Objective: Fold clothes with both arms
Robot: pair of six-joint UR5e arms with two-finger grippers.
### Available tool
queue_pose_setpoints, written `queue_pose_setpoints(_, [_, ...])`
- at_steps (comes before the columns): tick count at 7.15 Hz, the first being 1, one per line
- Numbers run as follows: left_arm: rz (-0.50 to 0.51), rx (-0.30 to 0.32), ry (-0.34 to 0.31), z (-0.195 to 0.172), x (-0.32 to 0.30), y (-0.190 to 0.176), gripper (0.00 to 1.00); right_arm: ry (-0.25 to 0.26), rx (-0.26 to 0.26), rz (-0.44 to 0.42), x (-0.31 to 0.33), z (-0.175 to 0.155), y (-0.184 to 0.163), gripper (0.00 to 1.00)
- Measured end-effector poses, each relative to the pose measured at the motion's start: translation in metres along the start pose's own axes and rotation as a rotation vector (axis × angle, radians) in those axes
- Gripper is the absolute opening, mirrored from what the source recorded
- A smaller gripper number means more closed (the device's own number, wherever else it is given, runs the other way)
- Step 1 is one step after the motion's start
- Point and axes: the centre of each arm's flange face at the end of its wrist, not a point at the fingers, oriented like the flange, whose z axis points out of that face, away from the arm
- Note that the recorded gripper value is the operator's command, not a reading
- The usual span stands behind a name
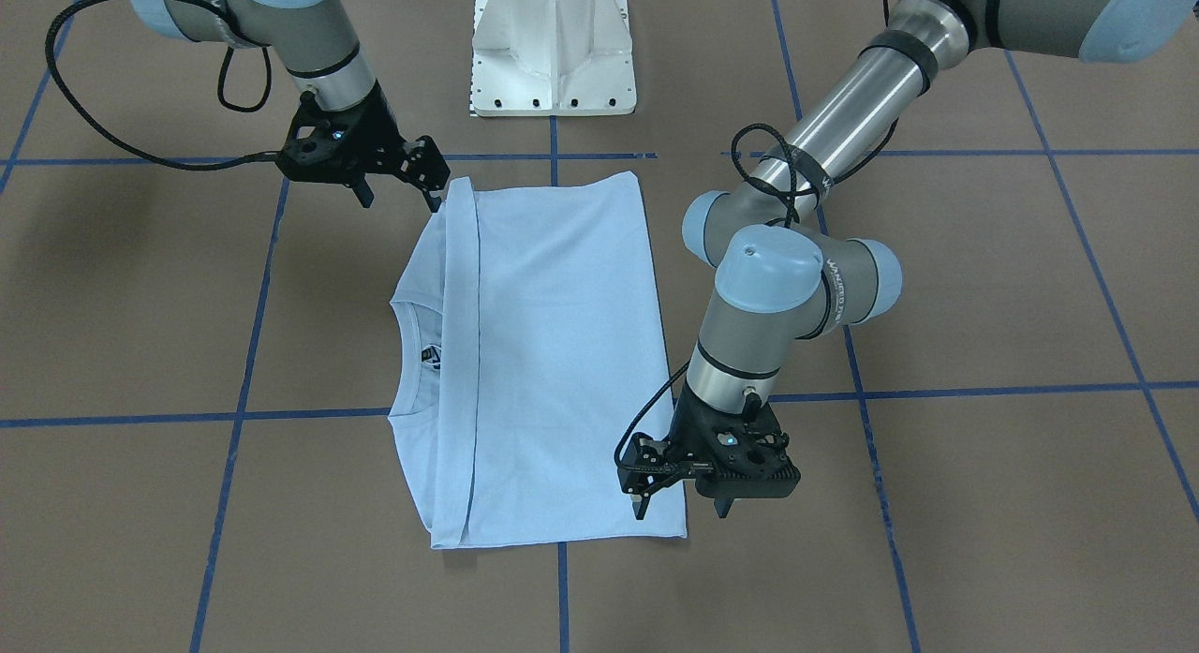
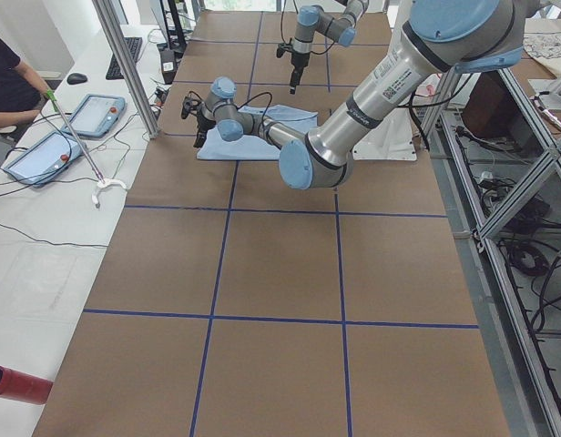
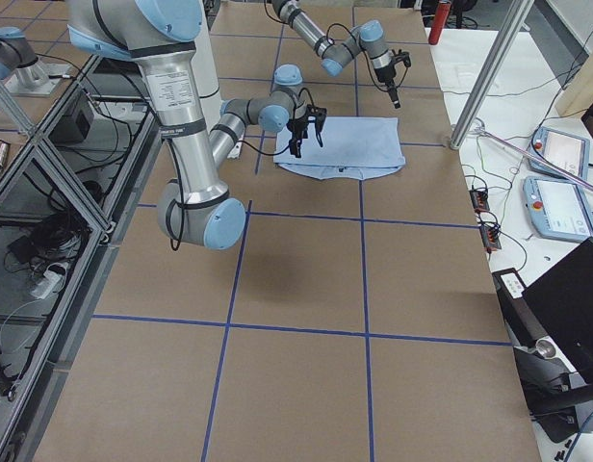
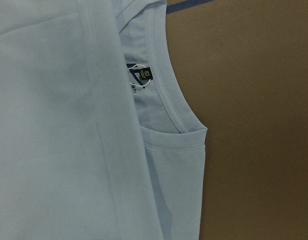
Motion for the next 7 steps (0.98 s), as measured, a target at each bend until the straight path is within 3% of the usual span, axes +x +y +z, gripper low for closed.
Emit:
queue_pose_setpoints(3, [0.08,-0.038,-0.013,-0.077,-0.009,0.023,1.0,0.096,-0.007,-0.146,-0.033,0.05,0.01,1.0])
queue_pose_setpoints(7, [0.091,-0.042,-0.008,-0.091,-0.013,0.031,1.0,0.143,-0.075,-0.243,-0.047,0.072,0.054,1.0])
